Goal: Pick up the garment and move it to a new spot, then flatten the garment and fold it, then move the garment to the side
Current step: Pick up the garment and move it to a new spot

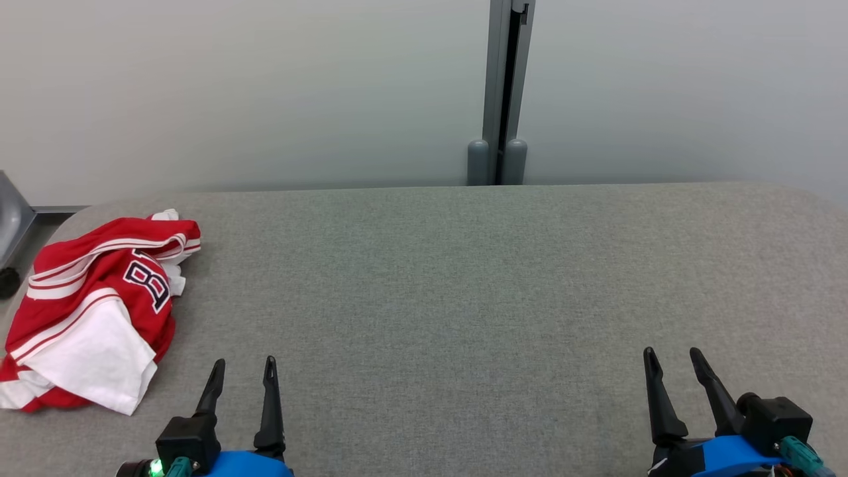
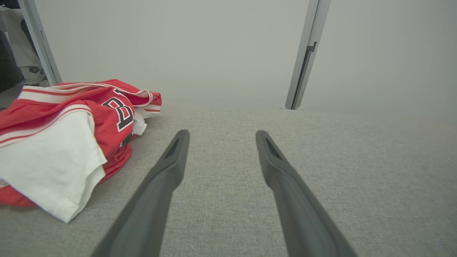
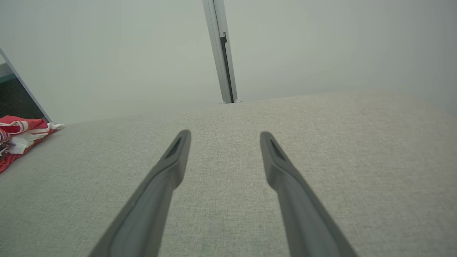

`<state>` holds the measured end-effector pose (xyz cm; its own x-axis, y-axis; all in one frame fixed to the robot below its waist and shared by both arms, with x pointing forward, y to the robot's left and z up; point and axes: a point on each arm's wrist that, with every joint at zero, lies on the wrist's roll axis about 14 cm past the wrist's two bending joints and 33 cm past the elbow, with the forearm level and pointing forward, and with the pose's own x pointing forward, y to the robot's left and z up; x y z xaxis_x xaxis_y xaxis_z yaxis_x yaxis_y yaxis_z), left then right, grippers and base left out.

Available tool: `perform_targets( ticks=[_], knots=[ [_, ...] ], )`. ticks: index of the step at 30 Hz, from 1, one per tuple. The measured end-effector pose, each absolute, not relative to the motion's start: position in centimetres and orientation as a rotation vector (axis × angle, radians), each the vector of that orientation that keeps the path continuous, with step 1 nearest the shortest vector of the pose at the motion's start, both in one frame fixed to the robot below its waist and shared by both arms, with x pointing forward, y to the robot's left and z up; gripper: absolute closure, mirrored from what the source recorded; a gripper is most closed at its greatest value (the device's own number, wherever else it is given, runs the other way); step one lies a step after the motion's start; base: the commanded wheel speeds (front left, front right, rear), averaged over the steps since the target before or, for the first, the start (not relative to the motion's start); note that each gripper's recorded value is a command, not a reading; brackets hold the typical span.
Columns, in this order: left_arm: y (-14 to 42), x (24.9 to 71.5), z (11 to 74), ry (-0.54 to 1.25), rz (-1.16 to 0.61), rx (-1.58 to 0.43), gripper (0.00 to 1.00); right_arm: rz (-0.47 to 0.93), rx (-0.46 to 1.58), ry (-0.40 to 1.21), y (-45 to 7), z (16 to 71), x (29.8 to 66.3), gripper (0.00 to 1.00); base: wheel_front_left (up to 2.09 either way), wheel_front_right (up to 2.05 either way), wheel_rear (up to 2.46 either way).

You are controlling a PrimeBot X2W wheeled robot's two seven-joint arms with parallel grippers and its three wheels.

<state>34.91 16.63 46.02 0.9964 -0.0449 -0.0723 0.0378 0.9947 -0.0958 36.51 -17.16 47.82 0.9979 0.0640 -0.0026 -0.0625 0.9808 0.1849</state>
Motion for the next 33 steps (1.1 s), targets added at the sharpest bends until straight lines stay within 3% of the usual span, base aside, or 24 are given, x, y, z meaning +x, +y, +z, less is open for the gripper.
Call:
perform_targets(
  ticks=[10, 33],
  knots=[
    [19.6, 33.0, 46.7, 0.049, 0.055, -0.090, 0.00, 0.162, 0.180, 0.010, -13.9, 48.1, 37.8, 0.00, 0.00, 0.00, 0.00],
    [30.4, 23.1, 46.5, 0.046, 0.469, -0.089, 0.00, 0.566, 0.183, 0.080, 0.8, 47.1, 40.3, 0.00, 0.00, 0.00, 0.00]
  ],
)
